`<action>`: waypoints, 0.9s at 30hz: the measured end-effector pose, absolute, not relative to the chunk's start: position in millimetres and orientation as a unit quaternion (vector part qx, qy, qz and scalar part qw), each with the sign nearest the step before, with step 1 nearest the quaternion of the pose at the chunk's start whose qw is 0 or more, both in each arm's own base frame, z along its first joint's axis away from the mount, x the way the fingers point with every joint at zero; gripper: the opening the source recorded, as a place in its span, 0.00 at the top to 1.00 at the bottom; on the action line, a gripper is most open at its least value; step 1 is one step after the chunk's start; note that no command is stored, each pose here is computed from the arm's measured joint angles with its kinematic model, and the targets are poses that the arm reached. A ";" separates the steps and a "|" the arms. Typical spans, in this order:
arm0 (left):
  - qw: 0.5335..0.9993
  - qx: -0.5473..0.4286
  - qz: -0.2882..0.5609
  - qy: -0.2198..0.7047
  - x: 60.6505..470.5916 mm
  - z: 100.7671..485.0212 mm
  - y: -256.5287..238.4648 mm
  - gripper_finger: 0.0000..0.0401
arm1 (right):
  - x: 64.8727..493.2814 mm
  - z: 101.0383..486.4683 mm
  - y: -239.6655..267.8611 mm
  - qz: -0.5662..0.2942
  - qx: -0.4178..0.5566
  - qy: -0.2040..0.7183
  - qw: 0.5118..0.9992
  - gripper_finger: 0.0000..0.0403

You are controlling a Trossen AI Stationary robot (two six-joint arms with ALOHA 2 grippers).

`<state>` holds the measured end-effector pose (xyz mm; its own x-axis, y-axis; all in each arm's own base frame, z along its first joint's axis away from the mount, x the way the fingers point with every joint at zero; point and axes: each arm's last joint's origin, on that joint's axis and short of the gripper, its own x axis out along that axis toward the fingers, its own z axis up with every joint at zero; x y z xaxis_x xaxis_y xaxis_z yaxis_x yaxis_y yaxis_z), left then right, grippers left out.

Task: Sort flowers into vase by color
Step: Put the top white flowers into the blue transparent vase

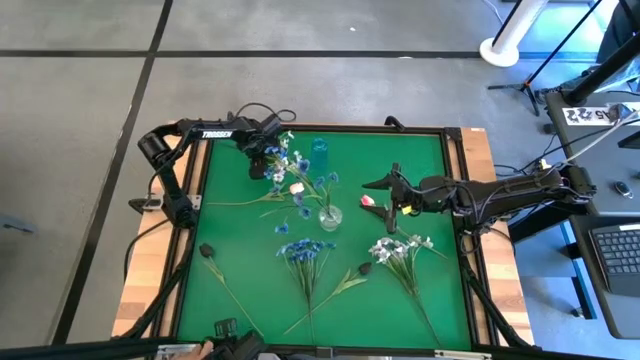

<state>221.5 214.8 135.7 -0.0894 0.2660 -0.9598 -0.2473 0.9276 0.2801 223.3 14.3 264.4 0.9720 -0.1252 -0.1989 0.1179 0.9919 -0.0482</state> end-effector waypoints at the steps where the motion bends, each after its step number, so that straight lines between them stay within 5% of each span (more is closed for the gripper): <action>1: 0.671 0.012 0.194 0.715 223.3 136.4 213.7 0.69 | 223.3 264.2 14.3 -0.061 -0.018 0.102 0.993 0.33; 6: 0.632 0.053 0.261 0.728 232.9 142.1 209.4 0.96 | 223.4 264.8 14.3 -0.061 -0.017 0.099 0.993 0.33; 12: 0.648 0.074 0.293 0.699 238.3 181.2 199.5 0.99 | 223.2 264.0 14.3 -0.062 -0.008 0.102 0.993 0.33; 20: 0.821 0.038 0.310 0.478 208.0 288.1 173.5 1.00 | 223.2 263.8 14.3 -0.063 -0.003 0.103 0.993 0.33; 24: 0.940 -0.013 0.208 0.270 188.5 341.2 157.2 1.00 | 223.2 264.5 14.3 -0.063 -0.002 0.100 0.993 0.33; 27: 0.978 -0.006 0.141 0.152 180.8 369.5 146.2 1.00 | 223.4 265.6 14.4 -0.063 0.000 0.094 0.994 0.33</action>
<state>180.8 146.2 369.5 0.9142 0.2743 -0.2984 -0.2782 0.9600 0.0303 223.4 14.4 265.6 0.9745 -0.1246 -0.1867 0.1244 0.9922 -0.0125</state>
